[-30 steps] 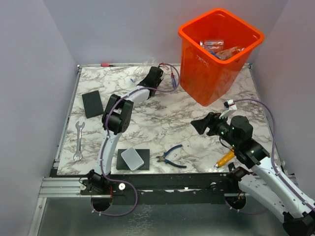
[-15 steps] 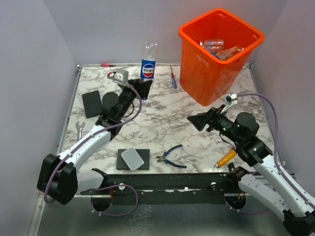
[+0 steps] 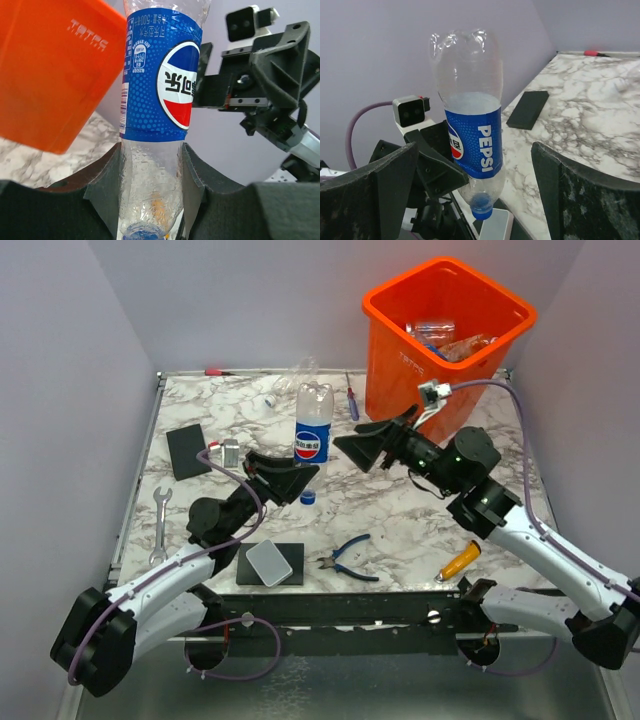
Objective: Put the plastic bottles in the bin
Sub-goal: Pick up the plastic bottle from the corner of the board, then place the plastic bottle in the trash bin.
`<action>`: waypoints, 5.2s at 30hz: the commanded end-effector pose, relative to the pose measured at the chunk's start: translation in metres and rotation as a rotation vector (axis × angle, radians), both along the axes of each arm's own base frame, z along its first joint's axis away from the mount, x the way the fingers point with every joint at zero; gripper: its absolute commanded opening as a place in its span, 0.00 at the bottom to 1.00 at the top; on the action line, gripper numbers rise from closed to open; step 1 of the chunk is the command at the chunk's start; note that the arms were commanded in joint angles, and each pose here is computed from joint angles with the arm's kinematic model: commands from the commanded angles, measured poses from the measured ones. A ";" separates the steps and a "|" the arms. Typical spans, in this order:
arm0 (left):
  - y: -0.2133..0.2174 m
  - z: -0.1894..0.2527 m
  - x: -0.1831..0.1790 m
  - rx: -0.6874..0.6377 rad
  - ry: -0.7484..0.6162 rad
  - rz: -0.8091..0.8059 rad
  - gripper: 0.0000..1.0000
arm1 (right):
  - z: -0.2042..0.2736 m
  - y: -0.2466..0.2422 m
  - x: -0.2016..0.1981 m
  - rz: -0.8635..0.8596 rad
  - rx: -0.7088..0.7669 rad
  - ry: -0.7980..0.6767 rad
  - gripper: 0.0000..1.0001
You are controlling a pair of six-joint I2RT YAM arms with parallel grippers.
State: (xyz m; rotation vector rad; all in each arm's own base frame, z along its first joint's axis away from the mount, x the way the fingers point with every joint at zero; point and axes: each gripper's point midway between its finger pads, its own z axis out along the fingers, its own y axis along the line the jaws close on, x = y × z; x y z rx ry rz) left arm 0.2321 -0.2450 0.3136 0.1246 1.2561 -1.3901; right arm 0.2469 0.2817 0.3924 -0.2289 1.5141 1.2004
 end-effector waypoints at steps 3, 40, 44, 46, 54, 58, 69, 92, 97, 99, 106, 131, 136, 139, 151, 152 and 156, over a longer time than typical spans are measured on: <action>-0.003 0.018 -0.027 -0.041 -0.082 -0.093 0.23 | -0.001 0.040 0.002 0.017 -0.076 -0.034 0.99; 0.051 0.033 0.011 0.100 -0.085 0.364 0.99 | 0.118 -0.021 -0.002 -0.190 -0.220 -0.277 0.34; 0.087 0.026 0.035 0.234 -0.072 0.616 0.99 | 0.171 -0.063 -0.001 -0.368 -0.224 -0.372 0.33; 0.101 0.018 0.045 0.314 -0.052 0.712 0.99 | 0.193 -0.084 0.000 -0.463 -0.210 -0.410 0.33; 0.138 -0.034 0.051 0.376 0.098 0.890 0.99 | 0.239 -0.163 0.009 -0.892 -0.210 -0.520 0.33; 0.143 -0.031 0.050 0.387 0.085 0.908 0.99 | 0.257 -0.189 0.005 -1.049 -0.162 -0.582 0.32; 0.145 -0.033 0.050 0.375 0.108 0.918 0.99 | 0.266 -0.204 0.093 -1.251 -0.250 -0.583 0.31; 0.170 -0.026 0.042 0.304 0.126 1.017 0.99 | 0.069 -0.277 0.321 -1.409 -0.561 -0.047 0.34; 0.167 -0.029 0.043 0.313 0.128 1.012 0.99 | 0.026 -0.252 0.333 -1.242 -0.574 0.087 0.40; 0.167 -0.031 0.044 0.321 0.129 1.012 0.99 | 0.022 -0.245 0.333 -1.199 -0.566 0.109 0.50; 0.165 -0.035 0.047 0.341 0.137 1.013 0.99 | 0.026 -0.233 0.322 -1.133 -0.500 0.112 0.71; 0.158 -0.073 0.092 0.524 0.338 1.024 0.99 | 0.173 -0.157 0.125 -0.665 -0.006 -0.229 0.85; 0.128 -0.091 0.160 0.737 0.460 0.918 0.99 | 0.114 -0.128 0.065 -0.417 -0.024 -0.241 0.85; 0.118 -0.108 0.208 0.891 0.459 0.882 0.99 | 0.070 -0.115 0.037 -0.292 -0.047 -0.194 0.84; 0.112 -0.180 0.355 1.354 0.353 0.620 0.98 | -0.087 -0.111 -0.023 -0.161 -0.100 0.009 0.82; 0.110 -0.181 0.360 1.361 0.343 0.620 0.99 | -0.094 -0.109 -0.025 -0.154 -0.112 0.013 0.82; 0.104 -0.185 0.379 1.385 0.308 0.625 0.99 | -0.120 -0.104 -0.030 -0.125 -0.126 0.059 0.82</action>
